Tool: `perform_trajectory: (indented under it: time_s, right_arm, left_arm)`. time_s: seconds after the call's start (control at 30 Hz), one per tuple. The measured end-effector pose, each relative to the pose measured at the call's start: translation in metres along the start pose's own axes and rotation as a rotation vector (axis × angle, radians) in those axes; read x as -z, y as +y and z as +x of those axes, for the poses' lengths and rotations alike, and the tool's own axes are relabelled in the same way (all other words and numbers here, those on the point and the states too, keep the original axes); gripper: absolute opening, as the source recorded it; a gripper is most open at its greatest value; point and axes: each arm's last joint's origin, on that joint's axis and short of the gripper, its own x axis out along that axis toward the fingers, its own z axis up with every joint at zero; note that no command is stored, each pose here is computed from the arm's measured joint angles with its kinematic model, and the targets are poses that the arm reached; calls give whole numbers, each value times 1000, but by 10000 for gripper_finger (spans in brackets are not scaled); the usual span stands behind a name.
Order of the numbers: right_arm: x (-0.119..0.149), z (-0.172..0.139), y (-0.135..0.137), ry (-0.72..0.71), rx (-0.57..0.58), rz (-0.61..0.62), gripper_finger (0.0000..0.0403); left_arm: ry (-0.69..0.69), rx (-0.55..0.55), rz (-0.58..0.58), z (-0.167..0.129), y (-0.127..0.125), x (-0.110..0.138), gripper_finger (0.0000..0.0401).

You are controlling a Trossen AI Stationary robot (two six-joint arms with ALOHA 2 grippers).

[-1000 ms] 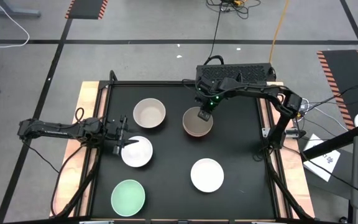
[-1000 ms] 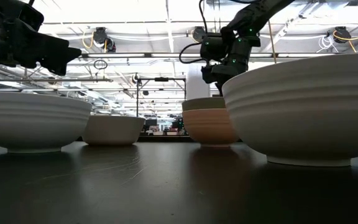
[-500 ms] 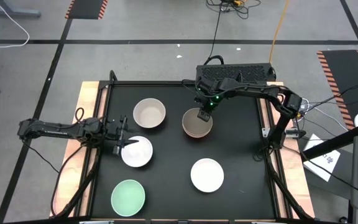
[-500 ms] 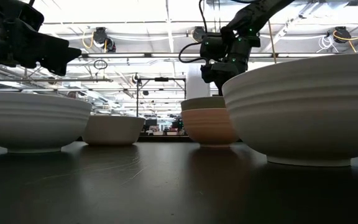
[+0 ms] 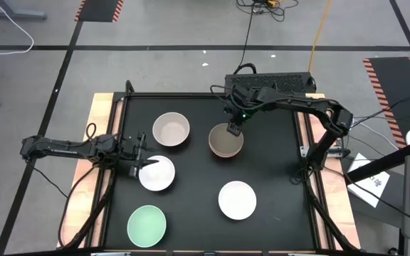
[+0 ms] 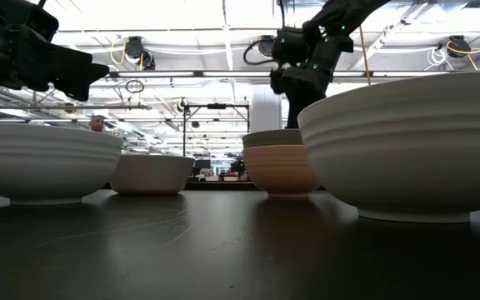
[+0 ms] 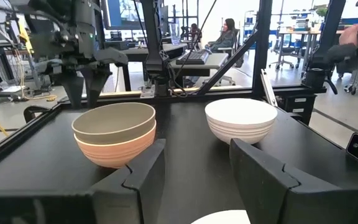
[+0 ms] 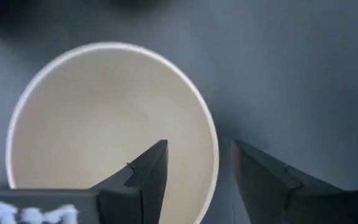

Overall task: Nest bowls inside each other
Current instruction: Stack the left white bowl on top of the brown bowl

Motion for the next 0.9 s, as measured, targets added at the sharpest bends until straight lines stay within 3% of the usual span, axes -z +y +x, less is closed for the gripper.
perform_trajectory:
  time_s: [0.27,0.6,0.9]
  right_arm:
    - [0,-49,14,-178,9,-66,180]
    - [21,-128,61,-446,-54,-261,174]
    - [70,-168,80,-437,-121,-278,124]
  left_arm:
    - [-5,-1,-3,0,0,0,182]
    - [-4,-2,1,0,0,0,182]
    - [-4,-2,-3,0,0,0,182]
